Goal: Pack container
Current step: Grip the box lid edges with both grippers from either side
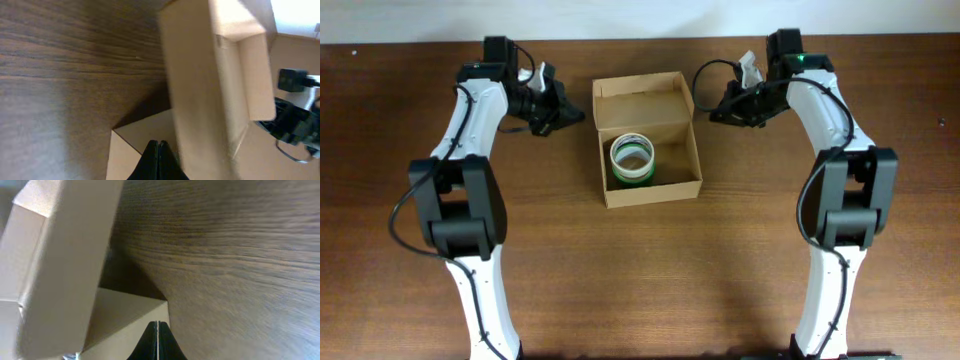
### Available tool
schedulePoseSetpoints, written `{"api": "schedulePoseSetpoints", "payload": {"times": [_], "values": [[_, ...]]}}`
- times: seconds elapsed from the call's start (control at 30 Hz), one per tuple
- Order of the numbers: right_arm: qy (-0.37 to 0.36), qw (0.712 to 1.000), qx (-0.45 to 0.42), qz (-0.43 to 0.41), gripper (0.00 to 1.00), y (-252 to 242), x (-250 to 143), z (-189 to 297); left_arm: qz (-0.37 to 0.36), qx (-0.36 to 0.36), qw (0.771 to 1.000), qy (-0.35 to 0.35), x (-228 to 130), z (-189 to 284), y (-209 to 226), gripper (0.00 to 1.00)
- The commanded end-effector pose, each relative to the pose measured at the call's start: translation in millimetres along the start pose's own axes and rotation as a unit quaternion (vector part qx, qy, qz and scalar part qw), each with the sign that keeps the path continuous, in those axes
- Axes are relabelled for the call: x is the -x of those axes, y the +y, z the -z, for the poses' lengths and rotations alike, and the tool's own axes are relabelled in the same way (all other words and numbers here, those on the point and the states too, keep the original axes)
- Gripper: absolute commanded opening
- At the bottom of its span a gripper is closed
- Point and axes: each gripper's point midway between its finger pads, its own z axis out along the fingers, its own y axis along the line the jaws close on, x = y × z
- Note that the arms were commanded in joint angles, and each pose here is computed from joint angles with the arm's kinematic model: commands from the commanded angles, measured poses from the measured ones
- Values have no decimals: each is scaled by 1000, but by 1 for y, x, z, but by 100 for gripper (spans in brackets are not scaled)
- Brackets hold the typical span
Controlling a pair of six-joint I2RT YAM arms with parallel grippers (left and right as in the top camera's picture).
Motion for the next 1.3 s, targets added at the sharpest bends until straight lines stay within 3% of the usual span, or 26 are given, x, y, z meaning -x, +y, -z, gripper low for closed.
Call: {"api": "schedulePoseSetpoints", "payload": {"times": [0.0,0.23,0.53,1.27], "values": [[31,994,86,-60,4,-5,-4,-17,43,-30,998,27,-2,-16,12,1],[36,986,153,-55,4,3,-1,-26,65,-86,993,38,8,-34,13,1],[29,984,167,-53,4,5,5,-28,102,-171,978,64,20,-49,5,2],[-3,981,189,-41,4,33,28,-44,103,-211,971,49,41,-53,-4,2]]}}
